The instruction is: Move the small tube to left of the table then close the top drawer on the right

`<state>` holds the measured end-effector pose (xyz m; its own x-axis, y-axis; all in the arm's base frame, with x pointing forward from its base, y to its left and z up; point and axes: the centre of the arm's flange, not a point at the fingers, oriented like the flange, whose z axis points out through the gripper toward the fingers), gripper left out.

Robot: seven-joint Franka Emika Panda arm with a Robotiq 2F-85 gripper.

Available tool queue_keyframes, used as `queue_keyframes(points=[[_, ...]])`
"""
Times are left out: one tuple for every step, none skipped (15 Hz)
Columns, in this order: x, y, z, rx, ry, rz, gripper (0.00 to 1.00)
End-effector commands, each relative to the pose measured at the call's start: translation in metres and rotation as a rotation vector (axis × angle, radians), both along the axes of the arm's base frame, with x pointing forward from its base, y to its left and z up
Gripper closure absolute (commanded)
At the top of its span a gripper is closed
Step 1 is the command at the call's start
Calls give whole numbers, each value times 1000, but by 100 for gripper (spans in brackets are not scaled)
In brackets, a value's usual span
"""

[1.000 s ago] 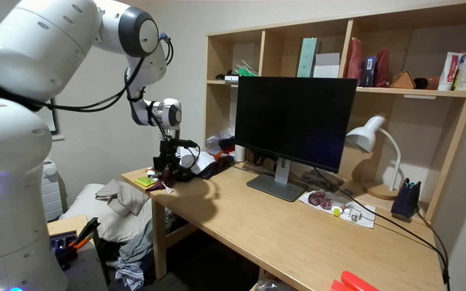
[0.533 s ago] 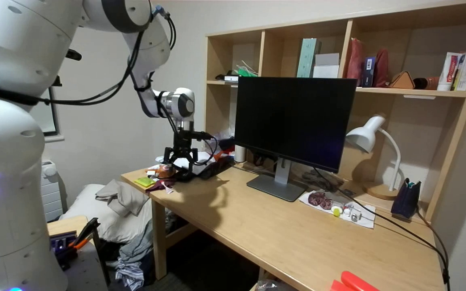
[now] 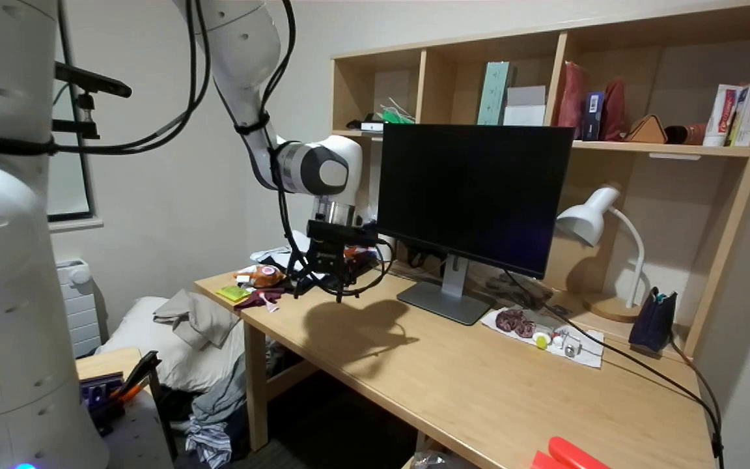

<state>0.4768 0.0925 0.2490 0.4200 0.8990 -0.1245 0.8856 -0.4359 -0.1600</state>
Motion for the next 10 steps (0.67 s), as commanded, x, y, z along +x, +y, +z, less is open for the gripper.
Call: queue_keyframes(points=[[-43, -83, 30, 47, -60, -195, 0], [-50, -106, 37, 54, -69, -258, 0], [-53, -132, 44, 63, -73, -321, 0], [-60, -156, 55, 73, -95, -379, 0], [-37, -121, 31, 43, -51, -310, 0], [-44, -143, 40, 52, -69, -352, 0], [-49, -155, 46, 58, -82, -375, 0], [-52, -160, 50, 60, -89, -386, 0], [-53, -159, 51, 61, -92, -384, 0], [-53, -156, 51, 62, -90, -379, 0]])
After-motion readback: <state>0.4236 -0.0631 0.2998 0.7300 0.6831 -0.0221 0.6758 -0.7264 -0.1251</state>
